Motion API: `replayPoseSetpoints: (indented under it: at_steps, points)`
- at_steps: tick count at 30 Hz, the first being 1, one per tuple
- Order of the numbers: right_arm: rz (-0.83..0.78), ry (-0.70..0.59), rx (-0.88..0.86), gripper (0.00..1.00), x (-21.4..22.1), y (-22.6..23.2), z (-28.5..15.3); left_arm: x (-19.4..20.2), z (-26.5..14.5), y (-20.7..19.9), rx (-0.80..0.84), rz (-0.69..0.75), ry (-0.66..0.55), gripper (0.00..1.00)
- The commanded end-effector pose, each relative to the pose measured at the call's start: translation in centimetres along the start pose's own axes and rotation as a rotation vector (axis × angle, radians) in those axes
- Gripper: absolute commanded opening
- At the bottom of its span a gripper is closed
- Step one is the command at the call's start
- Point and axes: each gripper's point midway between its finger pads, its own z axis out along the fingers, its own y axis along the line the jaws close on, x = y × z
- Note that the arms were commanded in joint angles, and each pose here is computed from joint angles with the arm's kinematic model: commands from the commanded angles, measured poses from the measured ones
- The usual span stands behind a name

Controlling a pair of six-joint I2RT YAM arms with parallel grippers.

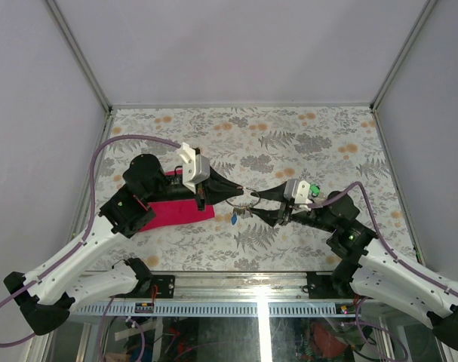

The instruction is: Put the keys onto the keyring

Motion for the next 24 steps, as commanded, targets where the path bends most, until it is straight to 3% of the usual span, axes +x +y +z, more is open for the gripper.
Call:
replayPoseSetpoints:
  at_steps: [1, 24]
  points:
    - [-0.026, -0.113, 0.042, 0.48, -2.5, -0.8, 0.3, -3.0, 0.2, 1.0, -0.047, 0.048, -0.094, 0.0]
    - [-0.074, -0.153, 0.152, 0.26, -3.5, -2.3, -1.2, -2.6, 0.4, 1.7, -0.076, 0.026, -0.083, 0.0]
